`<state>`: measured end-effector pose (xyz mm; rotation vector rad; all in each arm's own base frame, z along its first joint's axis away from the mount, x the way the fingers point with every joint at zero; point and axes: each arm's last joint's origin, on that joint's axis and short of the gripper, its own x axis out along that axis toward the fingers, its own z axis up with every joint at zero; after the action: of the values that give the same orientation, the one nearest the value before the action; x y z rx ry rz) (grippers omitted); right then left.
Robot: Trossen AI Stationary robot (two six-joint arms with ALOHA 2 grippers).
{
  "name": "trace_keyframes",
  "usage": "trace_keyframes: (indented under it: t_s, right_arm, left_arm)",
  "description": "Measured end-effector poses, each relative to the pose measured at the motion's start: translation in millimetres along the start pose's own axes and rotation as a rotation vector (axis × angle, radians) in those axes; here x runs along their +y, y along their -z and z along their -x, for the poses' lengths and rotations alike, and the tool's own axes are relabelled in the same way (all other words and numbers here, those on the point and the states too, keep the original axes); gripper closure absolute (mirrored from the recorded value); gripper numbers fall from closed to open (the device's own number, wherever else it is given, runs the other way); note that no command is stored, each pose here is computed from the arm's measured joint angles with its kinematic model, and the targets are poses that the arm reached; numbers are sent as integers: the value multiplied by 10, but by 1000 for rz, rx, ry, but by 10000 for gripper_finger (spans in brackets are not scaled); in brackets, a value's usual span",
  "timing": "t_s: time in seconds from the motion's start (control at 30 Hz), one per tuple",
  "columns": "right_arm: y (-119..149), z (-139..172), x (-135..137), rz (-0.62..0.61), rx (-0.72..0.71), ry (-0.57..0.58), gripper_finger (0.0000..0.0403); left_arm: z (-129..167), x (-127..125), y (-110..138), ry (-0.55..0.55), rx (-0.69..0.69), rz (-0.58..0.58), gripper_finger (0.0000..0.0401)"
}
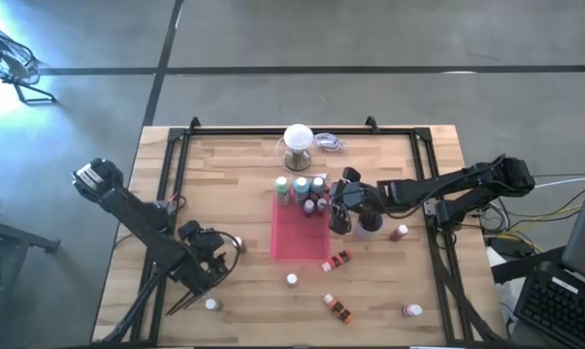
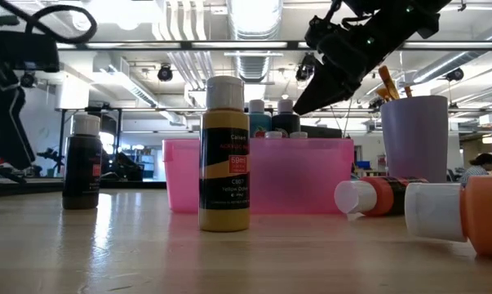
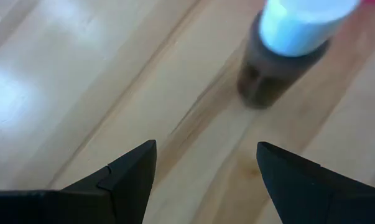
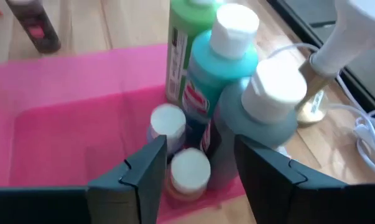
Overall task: Pick & Place Paint Supplies
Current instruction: Put the small black paint bottle into the red bin
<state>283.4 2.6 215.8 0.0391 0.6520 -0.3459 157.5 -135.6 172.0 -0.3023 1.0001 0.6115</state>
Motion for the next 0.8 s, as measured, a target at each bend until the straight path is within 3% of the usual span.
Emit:
trace_keyframes:
  t_s: [0.3,0.8]
  right_arm:
    - [-65,0,10,22,-66,-9,238]
    - [-69,0,11,27,-70,-9,270]
  left_arm:
    - [117,-43,-105,41,-63,-132,119]
    - [200,-48,-197,105,-165,-85,119]
